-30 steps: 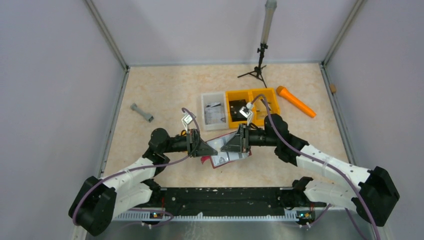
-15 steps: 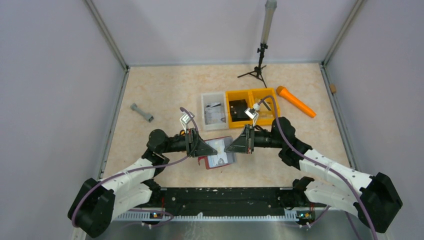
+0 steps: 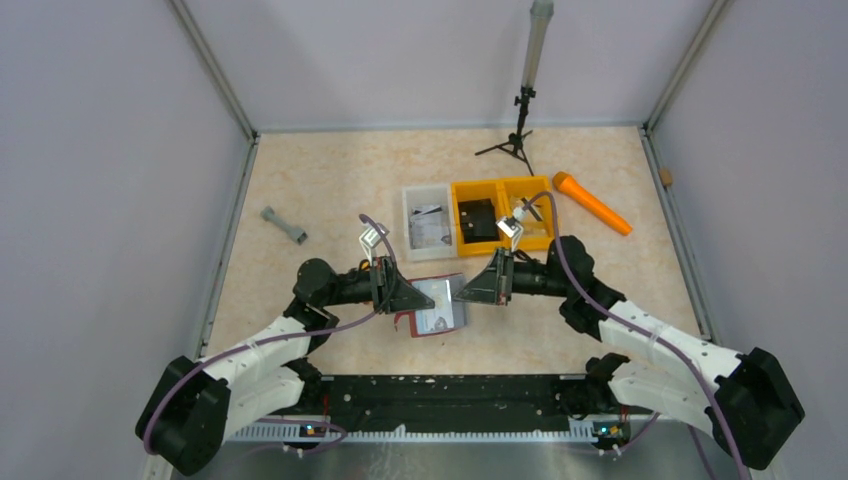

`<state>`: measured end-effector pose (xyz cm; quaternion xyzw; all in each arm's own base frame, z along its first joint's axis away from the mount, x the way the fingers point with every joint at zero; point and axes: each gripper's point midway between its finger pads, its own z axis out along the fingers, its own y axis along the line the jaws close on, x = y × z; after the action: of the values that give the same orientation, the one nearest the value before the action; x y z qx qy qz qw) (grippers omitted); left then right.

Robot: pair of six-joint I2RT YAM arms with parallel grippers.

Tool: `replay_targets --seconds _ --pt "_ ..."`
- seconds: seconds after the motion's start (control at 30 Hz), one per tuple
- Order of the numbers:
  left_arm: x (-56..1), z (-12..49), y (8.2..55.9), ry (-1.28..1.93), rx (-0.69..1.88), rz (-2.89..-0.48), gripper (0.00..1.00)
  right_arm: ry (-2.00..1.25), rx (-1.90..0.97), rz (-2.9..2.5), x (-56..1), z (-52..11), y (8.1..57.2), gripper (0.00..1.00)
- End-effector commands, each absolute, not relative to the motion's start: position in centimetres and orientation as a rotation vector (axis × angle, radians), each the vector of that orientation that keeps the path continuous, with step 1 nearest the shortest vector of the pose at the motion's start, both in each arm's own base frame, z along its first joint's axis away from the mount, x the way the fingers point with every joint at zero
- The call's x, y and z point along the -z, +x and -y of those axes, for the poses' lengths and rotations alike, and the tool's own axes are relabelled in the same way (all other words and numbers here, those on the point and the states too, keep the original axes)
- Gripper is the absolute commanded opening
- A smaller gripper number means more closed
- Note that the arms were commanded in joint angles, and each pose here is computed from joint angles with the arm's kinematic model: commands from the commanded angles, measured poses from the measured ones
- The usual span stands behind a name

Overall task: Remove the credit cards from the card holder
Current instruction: Remove the credit card from the card holder.

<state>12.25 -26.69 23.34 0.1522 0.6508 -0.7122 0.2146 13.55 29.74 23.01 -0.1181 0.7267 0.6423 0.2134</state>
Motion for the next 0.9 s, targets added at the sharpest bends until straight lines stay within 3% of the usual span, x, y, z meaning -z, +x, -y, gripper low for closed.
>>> replay_targets --seconds 0.0,0.1,0.23,0.37,0.87 --pt "-25.6 26.6 12.1 0.491 1.963 -1.681 0.18 -0.345 -1.804 -1.942 -24.0 -29.2 13.5 0.00" --pt "-25.6 26.6 12.1 0.487 1.964 -1.680 0.17 -0.353 -1.820 -1.930 -24.1 -29.2 13.4 0.00" --pt "-25.6 26.6 12.2 0.478 1.969 -1.671 0.10 -0.379 -1.885 -1.895 -24.8 -29.3 12.7 0.18" --pt "-25.4 26.7 12.4 0.467 1.969 -1.678 0.07 -0.400 -1.908 -1.856 -25.6 -29.3 12.5 0.27" --pt "-25.7 27.0 12.3 0.476 2.000 -1.657 0.06 -0.442 -1.927 -1.870 -25.5 -30.3 12.3 0.30"
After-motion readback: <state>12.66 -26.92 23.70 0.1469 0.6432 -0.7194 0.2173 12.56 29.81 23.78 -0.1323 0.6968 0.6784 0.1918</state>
